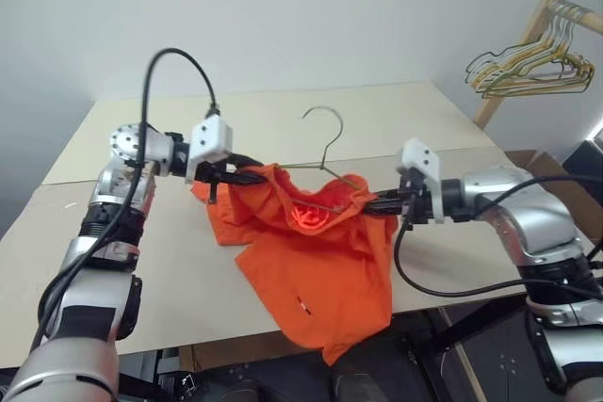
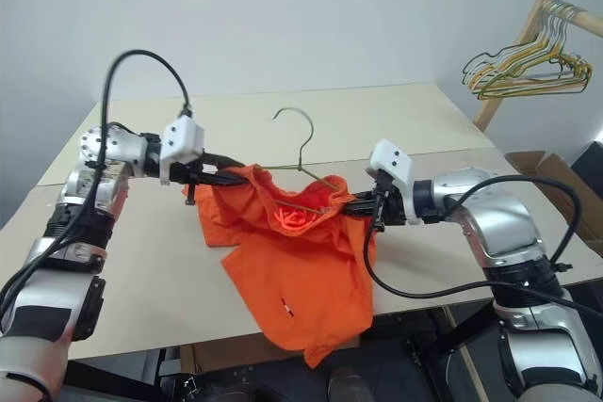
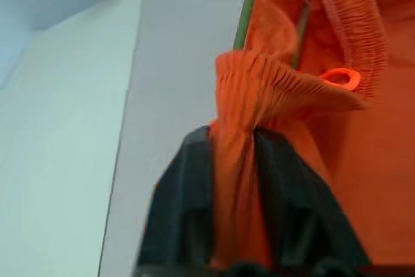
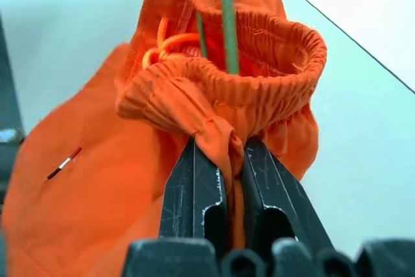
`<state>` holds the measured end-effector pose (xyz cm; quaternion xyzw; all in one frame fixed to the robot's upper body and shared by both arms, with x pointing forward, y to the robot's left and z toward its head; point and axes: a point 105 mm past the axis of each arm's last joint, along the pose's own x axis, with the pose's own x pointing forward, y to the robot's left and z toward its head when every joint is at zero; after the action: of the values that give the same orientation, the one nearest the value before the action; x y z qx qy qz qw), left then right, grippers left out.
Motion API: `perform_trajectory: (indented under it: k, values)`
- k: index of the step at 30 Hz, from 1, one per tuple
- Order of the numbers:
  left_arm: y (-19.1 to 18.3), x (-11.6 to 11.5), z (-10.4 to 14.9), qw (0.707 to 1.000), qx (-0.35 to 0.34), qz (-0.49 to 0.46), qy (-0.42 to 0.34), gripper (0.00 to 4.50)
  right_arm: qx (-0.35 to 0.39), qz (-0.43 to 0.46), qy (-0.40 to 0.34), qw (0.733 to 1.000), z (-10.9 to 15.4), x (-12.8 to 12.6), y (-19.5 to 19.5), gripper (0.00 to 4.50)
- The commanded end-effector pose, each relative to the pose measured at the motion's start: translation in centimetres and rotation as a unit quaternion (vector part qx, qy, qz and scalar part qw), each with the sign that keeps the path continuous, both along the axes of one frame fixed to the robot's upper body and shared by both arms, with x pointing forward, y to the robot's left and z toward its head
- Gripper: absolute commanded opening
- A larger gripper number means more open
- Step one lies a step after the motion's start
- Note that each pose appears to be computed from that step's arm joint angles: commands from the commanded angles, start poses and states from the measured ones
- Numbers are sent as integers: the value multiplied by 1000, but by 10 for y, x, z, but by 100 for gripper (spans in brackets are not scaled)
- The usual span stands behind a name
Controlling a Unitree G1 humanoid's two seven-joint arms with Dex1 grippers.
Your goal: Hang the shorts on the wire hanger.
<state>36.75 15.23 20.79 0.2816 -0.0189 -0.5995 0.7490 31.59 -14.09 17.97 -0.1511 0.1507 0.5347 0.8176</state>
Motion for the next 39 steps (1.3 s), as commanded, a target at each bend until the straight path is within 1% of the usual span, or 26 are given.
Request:
perform_trajectory:
  k: [1,3,5,7,8,9,12,14,17,20,23,26,28,30,32,34,37,39]
  values:
    - [14,8,31,997,-26,38,-61,244,19,-38,-35,998,29,-1,-17,4]
    - [20,10,38,995,-39,52,-72,308,24,-62,-43,997,35,-2,-28,4]
    - [23,11,50,993,-78,60,-71,373,29,-93,-41,994,39,-3,-39,3]
    - [23,13,60,988,-110,71,-77,431,33,-129,-30,991,41,-3,-50,3]
    - [23,12,61,987,-116,72,-81,449,33,-146,-26,988,42,-4,-55,3]
    - [23,12,62,987,-119,72,-82,450,33,-157,-23,987,42,-4,-58,3]
    - [16,7,52,988,-106,68,-85,450,49,-221,-4,974,47,-5,-73,3]
    - [9,2,46,990,-102,61,-80,450,70,-278,11,958,51,-3,-87,3]
    - [-4,-14,45,988,-135,25,-68,450,72,-353,17,933,51,-3,-106,3]
    - [-13,-23,43,986,-155,12,-58,450,80,-414,31,906,50,-5,-122,3]
    - [-17,-29,39,985,-162,10,-53,450,84,-482,43,871,49,-6,-141,3]
    - [-24,-33,41,981,-185,10,-50,450,85,-563,43,821,48,-5,-166,3]
    - [-29,-37,44,979,-198,7,-49,450,100,-624,41,774,51,-5,-188,3]
    - [-34,-41,45,978,-204,2,-48,450,146,-681,40,716,57,-4,-211,3]
    - [-38,-44,45,977,-211,-1,-44,450,180,-724,33,665,62,-5,-230,3]
    - [-43,-49,47,974,-225,-6,-39,450,168,-763,6,624,66,-7,-248,3]
    - [-46,-54,47,971,-235,-1,-40,450,180,-783,-10,595,71,-4,-259,3]
    - [-47,-56,49,968,-248,4,-45,450,181,-788,-25,588,74,2,-263,3]
